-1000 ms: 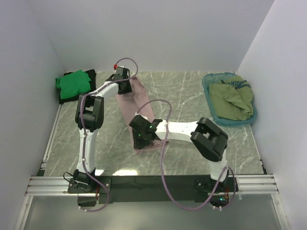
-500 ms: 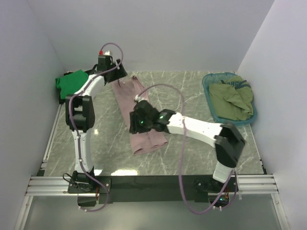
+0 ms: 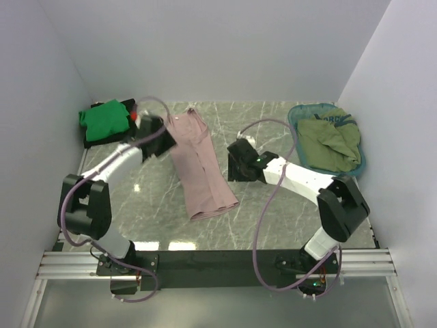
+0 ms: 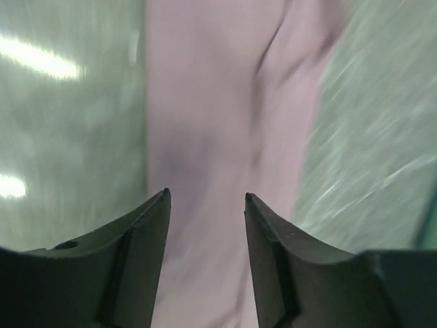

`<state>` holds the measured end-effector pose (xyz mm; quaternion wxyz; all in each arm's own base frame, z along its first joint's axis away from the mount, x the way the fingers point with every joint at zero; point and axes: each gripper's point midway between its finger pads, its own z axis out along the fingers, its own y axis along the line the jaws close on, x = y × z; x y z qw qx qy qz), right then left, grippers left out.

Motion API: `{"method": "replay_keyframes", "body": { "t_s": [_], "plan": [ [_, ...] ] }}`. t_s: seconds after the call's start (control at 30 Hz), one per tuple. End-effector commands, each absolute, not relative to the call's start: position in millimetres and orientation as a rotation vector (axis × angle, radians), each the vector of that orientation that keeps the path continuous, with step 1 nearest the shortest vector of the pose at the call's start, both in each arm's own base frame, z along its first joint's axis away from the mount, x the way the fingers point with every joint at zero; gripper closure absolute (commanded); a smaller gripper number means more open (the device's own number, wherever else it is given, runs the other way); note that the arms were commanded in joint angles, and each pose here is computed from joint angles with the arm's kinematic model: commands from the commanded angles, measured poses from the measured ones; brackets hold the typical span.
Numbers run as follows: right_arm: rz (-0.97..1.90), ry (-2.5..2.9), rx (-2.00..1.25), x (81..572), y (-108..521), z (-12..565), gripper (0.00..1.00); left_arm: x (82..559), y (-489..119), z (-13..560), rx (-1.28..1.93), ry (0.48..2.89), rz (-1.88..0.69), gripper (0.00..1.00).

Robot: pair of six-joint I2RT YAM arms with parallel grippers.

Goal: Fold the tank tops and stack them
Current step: Fold the tank top

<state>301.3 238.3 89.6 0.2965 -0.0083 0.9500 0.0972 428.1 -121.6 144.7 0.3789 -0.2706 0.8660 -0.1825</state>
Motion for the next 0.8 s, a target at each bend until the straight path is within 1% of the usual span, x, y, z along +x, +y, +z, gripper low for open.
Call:
{"method": "replay_keyframes", "body": {
  "t_s": [0.0, 0.07, 0.1, 0.2, 0.27, 0.47, 0.57, 0.63, 0.73, 0.77],
  "plan": [
    [0.286, 2.55, -0.102, 295.2, 244.0, 67.8, 0.43, 354.7, -151.5, 89.3, -0.704, 2.382, -0.439, 0.46],
    [0.286, 2.573, -0.124, 290.8, 243.7, 52.0, 0.42, 334.4, -166.1, 89.9, -0.655, 2.397, -0.503, 0.43],
    [0.291, 2.589, -0.133, 288.3, 243.9, 44.3, 0.42, 316.8, -172.5, 81.2, -0.624, 2.433, -0.507, 0.38],
    [0.357, 2.629, -0.163, 274.8, 248.8, 26.8, 0.42, 285.9, -185.5, 63.0, -0.606, 2.501, -0.565, 0.33],
    [0.423, 2.646, -0.167, 264.6, 253.1, 16.9, 0.42, 269.2, -191.8, 55.3, -0.604, 2.532, -0.58, 0.33],
    [0.492, 2.688, -0.144, 246.5, 253.4, -1.7, 0.42, 250.6, -201.5, 44.3, -0.593, 2.572, -0.556, 0.35],
    [0.503, 2.696, -0.142, 239.9, 254.3, -5.3, 0.43, 246.6, -207.5, 37.9, -0.575, 2.601, -0.538, 0.4],
    [0.497, 2.699, -0.144, 234.8, 252.8, -6.8, 0.43, 242.2, -202.3, 30.0, -0.589, 2.623, -0.483, 0.47],
    [0.488, 2.704, -0.139, 227.7, 247.7, -9.2, 0.43, 236.9, -193.1, 25.9, -0.614, 2.633, -0.428, 0.64],
    [0.486, 2.707, -0.137, 225.0, 246.4, -10.6, 0.43, 233.6, -191.4, 23.7, -0.619, 2.642, -0.419, 0.72]
  ]
}}
